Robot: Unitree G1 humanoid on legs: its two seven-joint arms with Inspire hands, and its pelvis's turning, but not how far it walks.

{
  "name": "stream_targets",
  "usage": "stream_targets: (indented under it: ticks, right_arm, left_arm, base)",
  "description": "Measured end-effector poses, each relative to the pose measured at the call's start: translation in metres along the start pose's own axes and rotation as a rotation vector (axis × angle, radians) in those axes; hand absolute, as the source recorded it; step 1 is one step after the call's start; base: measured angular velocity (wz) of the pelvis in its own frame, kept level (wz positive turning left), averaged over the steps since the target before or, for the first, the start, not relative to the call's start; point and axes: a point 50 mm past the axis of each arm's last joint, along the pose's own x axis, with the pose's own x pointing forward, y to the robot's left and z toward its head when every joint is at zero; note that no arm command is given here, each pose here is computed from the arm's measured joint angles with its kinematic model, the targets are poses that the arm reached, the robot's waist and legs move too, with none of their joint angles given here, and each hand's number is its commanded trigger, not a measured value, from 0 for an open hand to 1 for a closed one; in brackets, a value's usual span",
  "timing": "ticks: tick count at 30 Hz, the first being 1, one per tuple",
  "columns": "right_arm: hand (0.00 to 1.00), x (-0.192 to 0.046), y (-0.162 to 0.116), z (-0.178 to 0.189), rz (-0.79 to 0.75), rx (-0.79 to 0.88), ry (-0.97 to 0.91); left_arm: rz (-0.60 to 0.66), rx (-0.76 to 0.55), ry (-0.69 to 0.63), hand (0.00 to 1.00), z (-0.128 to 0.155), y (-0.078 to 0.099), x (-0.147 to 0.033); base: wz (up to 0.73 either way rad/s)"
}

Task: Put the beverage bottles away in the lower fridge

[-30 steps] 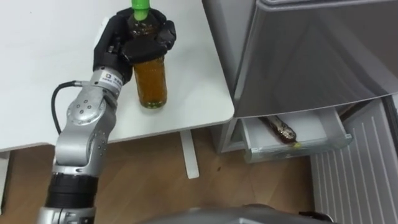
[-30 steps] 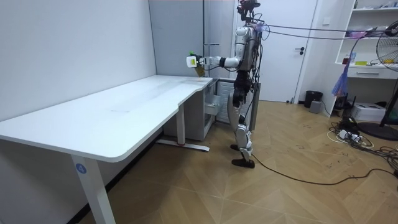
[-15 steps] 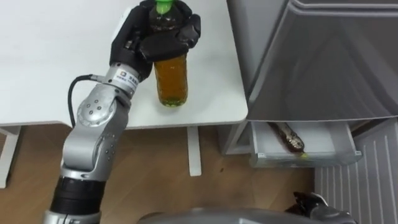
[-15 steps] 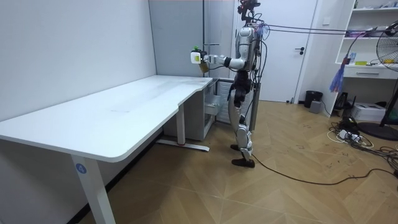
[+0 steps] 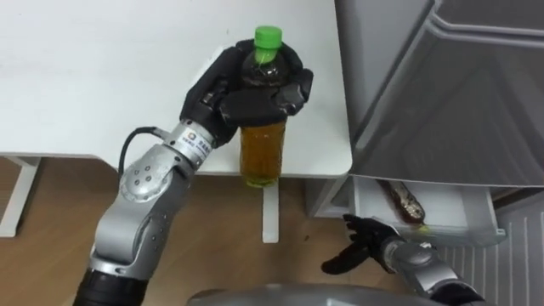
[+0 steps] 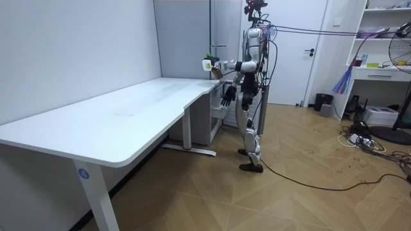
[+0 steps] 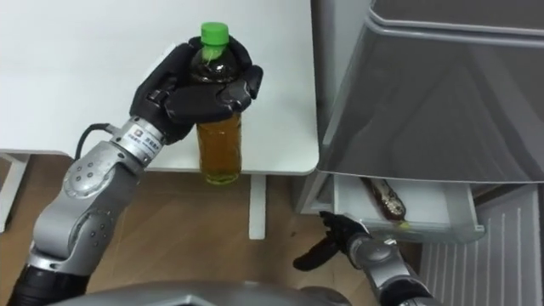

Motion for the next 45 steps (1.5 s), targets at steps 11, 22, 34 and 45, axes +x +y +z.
stream_targets:
  ticks: [11, 22, 34, 45]
  right_arm:
    - [0.0, -0.004, 0.012, 0.04, 0.159, -0.09, -0.142]
    - [0.0, -0.018, 0.027, 0.072, 0.35, -0.18, -0.26]
    - [0.0, -0.026, 0.027, 0.064, 0.524, -0.186, -0.241]
    - [0.0, -0.037, 0.04, 0.061, 0.708, -0.101, -0.292]
  left_arm:
    - [-0.16, -0.146, 0.008, 1.0, -0.01, -0.019, -0.001]
    - [-0.14, -0.167, 0.114, 1.0, -0.034, -0.016, -0.009]
    - [-0.13, -0.092, 0.219, 1.0, -0.051, -0.01, -0.016]
    - [-0.12, -0.046, 0.275, 1.0, -0.06, -0.007, -0.022]
  base:
    - [-0.01]
    - [0.02]
    - [0.0]
    - [0.0]
